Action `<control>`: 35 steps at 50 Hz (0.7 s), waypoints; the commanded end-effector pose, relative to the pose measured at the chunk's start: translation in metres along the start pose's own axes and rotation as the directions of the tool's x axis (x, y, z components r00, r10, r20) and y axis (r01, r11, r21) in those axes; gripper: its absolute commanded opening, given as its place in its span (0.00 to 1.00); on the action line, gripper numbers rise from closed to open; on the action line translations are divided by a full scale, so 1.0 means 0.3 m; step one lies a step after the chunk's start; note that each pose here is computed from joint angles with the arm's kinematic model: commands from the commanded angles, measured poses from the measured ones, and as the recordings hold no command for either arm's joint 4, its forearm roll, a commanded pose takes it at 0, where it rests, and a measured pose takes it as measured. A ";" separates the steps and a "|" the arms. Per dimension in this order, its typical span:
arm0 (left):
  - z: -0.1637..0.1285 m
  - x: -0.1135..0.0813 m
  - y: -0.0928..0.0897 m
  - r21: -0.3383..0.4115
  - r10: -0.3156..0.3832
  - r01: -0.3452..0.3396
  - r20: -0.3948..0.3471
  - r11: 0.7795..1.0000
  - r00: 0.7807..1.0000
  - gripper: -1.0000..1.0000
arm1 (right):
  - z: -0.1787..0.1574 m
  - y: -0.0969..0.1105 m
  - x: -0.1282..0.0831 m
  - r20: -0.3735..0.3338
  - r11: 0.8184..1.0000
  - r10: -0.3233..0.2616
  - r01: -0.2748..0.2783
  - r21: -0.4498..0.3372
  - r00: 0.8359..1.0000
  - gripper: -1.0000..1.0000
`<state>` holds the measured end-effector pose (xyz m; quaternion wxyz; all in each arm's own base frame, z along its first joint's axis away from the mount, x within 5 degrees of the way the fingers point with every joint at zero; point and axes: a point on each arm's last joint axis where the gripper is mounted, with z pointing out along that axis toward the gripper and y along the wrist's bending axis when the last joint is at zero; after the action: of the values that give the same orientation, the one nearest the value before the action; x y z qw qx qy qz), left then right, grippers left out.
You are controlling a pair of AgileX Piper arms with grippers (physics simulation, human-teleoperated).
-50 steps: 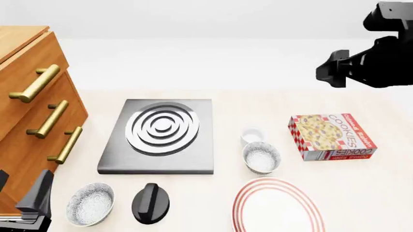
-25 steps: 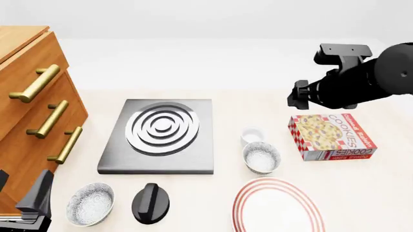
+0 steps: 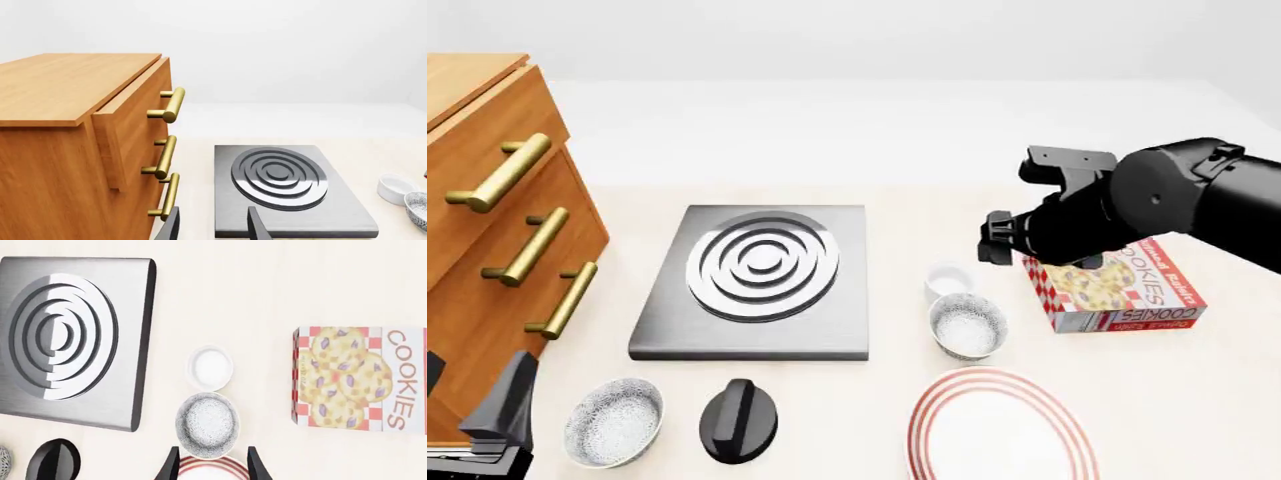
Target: Pick the akita bowl between the plate and the ramekin and place it on the plate.
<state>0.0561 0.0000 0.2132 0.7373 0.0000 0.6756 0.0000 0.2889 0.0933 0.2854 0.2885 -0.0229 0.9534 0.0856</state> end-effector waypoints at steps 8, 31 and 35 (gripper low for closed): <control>0.000 0.000 0.000 0.000 0.000 0.000 0.000 1.000 1.000 1.00 | 0.103 0.020 0.050 -0.046 1.000 0.018 -0.018 -0.004 0.999 1.00; 0.000 0.000 0.000 0.000 0.000 0.000 0.000 1.000 1.000 1.00 | 0.149 -0.052 0.062 -0.051 0.998 0.059 -0.057 0.035 0.997 1.00; 0.000 0.000 0.000 0.000 0.000 0.000 0.000 1.000 1.000 1.00 | 0.159 -0.068 0.054 -0.049 0.997 0.065 -0.063 0.044 0.997 1.00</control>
<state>0.0561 0.0000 0.2132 0.7373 0.0000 0.6756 0.0000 0.2980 0.0896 0.2404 0.2630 0.0020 0.9615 0.0797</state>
